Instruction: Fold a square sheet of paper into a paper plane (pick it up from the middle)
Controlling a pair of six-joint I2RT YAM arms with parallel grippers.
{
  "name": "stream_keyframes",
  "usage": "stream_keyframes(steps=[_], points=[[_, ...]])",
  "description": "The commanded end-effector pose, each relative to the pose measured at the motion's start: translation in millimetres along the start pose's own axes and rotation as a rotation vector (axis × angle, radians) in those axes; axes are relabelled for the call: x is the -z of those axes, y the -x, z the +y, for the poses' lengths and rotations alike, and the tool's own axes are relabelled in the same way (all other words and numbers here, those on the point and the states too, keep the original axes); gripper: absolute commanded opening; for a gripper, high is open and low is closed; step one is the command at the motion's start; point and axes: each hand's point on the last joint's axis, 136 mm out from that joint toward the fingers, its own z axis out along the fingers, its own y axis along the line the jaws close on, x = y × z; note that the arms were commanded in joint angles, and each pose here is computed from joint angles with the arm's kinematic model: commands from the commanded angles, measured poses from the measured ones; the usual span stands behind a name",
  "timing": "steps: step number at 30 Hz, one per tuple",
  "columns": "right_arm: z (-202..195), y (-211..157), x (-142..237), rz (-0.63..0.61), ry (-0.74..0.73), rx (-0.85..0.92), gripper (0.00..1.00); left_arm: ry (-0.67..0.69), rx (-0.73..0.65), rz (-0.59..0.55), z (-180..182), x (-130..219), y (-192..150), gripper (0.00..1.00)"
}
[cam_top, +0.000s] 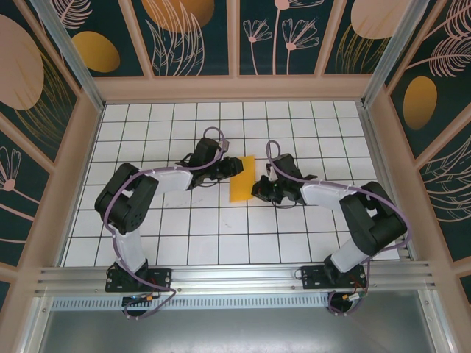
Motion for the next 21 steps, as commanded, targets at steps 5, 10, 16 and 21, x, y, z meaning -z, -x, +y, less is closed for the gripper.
stream_keyframes(steps=[5, 10, 16, 21], points=[[-8, 1, 3, 0.033, -0.011, -0.004, 0.05, 0.082, 0.005, 0.019, 22, -19, -2, 0.3], [-5, 4, 6, 0.002, 0.02, -0.059, 0.13, 0.159, 0.018, 0.01, 41, -20, -5, 0.28], [1, 4, 6, -0.007, 0.061, -0.094, 0.07, 0.177, 0.028, 0.021, 50, -24, -10, 0.27], [14, 10, 5, -0.013, 0.086, -0.082, 0.06, 0.184, 0.032, 0.027, 55, -25, -13, 0.27]])
